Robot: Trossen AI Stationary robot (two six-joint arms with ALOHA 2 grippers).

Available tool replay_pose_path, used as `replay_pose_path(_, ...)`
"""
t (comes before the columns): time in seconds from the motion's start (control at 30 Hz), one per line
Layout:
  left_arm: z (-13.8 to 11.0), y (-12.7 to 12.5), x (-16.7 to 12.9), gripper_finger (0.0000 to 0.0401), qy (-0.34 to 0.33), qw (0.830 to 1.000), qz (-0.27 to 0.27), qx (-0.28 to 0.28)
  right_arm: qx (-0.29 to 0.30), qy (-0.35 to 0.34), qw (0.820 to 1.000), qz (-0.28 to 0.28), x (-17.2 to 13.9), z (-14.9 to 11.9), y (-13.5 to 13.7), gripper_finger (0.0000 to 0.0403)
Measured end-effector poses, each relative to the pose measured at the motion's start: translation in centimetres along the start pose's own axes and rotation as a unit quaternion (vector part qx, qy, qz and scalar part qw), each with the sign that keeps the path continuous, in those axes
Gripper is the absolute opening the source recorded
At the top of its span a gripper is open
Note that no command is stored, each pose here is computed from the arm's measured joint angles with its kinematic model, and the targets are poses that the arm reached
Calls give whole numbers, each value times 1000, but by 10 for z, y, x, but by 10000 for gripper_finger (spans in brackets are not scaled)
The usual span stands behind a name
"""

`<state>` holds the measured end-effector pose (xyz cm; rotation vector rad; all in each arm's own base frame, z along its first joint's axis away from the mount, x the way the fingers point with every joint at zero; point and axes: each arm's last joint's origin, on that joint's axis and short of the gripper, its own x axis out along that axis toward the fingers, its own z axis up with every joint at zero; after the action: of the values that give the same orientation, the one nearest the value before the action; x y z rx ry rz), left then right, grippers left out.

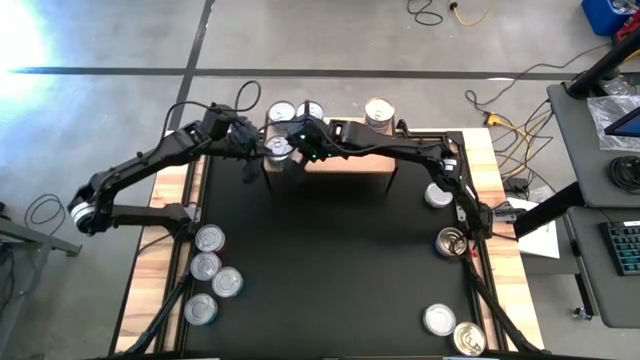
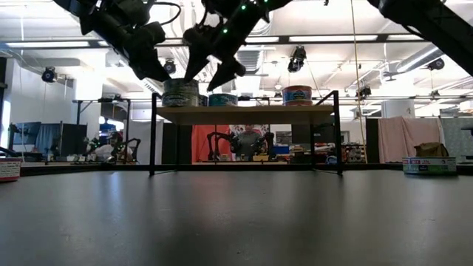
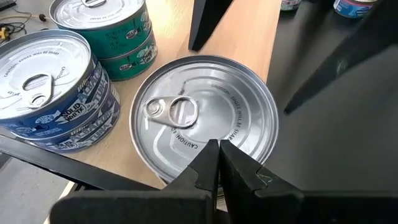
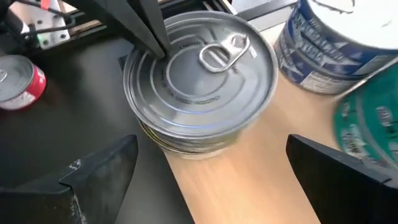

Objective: Stack canned seafood by type on shelf
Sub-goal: Stack the green tuna can on top of the green tuna can

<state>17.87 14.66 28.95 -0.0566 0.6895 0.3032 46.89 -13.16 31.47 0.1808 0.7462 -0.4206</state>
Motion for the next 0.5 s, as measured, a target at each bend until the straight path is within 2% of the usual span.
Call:
replay_pose_path(0.13, 5, -2, -12, 0, -3, 1000, 7, 1, -29, -12, 999, -19, -13, 5, -2, 400)
replay_pose_path(0.3, 15, -4, -31, 0, -24, 1000, 19, 7, -28, -29, 991, -128, -14, 7, -11, 400)
replay_pose_path(0.5, 8, -7, -35, 0, 1, 1000, 20, 7, -16, -28, 990, -138, -14, 7, -14, 400)
